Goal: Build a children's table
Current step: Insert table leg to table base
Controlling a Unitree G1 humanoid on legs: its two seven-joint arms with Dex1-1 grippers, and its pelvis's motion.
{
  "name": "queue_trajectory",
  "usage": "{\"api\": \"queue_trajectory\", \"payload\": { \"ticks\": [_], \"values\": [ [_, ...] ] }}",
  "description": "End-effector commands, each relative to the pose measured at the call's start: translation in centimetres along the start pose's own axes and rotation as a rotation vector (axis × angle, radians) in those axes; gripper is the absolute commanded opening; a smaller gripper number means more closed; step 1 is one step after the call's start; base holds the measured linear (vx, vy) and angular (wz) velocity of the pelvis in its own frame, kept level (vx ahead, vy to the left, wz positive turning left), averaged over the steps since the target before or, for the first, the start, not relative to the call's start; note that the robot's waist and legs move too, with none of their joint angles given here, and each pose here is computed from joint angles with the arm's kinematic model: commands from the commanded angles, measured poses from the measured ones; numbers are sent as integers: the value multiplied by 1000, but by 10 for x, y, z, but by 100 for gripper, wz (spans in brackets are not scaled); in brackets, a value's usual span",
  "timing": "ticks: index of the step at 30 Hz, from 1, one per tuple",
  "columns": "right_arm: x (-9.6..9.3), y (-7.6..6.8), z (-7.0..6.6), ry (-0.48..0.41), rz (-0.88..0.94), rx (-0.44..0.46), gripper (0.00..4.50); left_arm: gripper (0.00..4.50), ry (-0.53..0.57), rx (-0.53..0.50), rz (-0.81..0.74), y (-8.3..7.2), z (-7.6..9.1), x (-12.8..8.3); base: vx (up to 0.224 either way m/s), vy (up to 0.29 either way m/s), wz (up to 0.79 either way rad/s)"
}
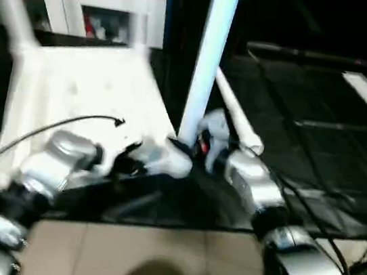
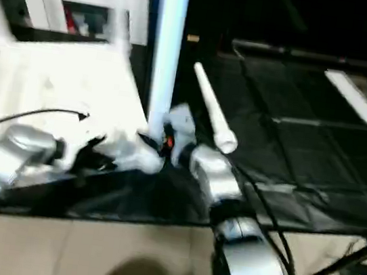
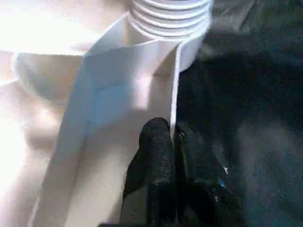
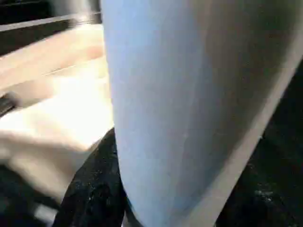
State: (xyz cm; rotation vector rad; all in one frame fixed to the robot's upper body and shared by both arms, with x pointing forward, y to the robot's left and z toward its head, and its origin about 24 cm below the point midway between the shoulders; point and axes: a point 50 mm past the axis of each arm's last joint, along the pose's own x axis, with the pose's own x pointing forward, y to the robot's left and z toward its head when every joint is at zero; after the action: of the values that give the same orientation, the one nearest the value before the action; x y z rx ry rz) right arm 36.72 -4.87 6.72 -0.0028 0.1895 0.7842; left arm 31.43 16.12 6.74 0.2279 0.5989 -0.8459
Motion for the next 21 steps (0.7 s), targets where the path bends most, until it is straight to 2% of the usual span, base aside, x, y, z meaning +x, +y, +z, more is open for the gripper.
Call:
{"api": "queue_trajectory", "payload": {
  "ticks": [1, 3, 5, 8, 14, 15, 16, 18, 20, 21],
  "values": [
    [-13, 3, -60, 263, -94, 142, 191, 0, -122, 27, 37, -5, 28, -4, 40, 66, -27],
    [-9, 3, -58, 271, -130, 161, 191, 0, -119, 34, 50, -10, 30, 2, 0, 0, 0],
    [-6, 7, -57, 279, -123, 159, 191, 0, -90, 67, 91, -8, 27, 5, 0, 0, 0],
    [-5, 10, -56, 284, -91, 141, 191, 0, -68, 95, 144, 1, 26, 2, 0, 0, 0],
    [-2, 15, -55, 268, -53, 138, 191, 0, -32, 103, 179, 2, 22, -4, 0, 0, 0],
    [-1, 14, -53, 253, -62, 149, 226, 0, -30, 102, 177, 4, 21, -5, 0, 0, 0],
    [-1, 14, -52, 249, -70, 148, 226, 0, -30, 100, 175, 4, 21, -5, 0, 0, 0],
    [-1, 13, -50, 234, -69, 138, 265, 0, -27, 101, 178, 8, 20, -6, 0, 0, 0],
    [-1, 12, -49, 221, -66, 127, 271, 0, -24, 104, 182, 11, 19, -6, 0, 0, 0],
    [-2, 11, -49, 212, -61, 126, 289, 0, -22, 110, 186, 13, 19, -6, 0, 0, 0]
  ]
}}
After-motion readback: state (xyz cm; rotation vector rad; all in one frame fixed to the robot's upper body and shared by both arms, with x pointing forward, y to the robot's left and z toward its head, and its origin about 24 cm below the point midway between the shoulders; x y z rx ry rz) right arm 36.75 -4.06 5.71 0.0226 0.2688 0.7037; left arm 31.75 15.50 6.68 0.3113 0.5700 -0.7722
